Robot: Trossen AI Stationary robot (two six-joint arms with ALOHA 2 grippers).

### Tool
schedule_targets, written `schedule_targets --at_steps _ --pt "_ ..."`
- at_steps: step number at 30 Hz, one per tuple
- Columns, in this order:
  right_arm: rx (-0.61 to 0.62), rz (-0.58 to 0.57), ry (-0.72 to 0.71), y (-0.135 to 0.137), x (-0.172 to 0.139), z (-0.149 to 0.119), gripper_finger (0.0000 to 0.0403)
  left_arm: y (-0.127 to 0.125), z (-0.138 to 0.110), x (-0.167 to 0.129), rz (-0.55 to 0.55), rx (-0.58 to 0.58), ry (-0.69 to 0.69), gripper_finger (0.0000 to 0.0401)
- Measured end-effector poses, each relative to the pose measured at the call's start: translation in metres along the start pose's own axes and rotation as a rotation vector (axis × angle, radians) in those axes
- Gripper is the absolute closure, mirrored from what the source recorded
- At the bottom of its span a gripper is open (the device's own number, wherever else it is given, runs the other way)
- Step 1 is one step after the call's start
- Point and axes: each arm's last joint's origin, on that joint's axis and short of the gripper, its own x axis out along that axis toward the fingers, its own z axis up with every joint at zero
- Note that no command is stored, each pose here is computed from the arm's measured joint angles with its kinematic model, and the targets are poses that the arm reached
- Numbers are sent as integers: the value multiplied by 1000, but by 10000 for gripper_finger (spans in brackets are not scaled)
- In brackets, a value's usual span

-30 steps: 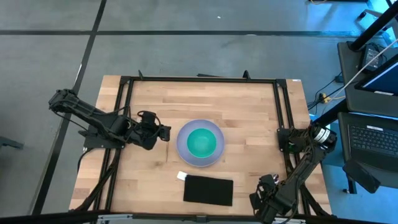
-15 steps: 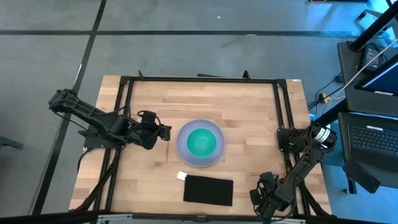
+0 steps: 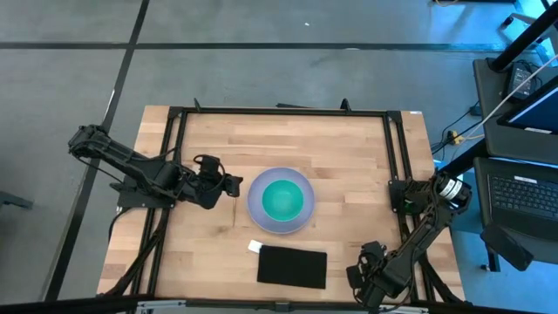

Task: Set table place
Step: Stack the green bowl on top of the purple plate

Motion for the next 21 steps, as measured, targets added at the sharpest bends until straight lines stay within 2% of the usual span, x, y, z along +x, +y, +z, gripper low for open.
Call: schedule_targets --at_steps 4,11,17,21 --pt "7 -12 -13 0 0 2 292 0 0 0 0 1 0 322" --pt "4 50 -19 8 1 7 292 0 0 0 0 1 0 330" --pt "-154 75 10 12 -6 1 292 0 0 0 0 2 0 329" --pt "-383 137 47 18 -12 -5 292 0 0 0 0 2 1 322"
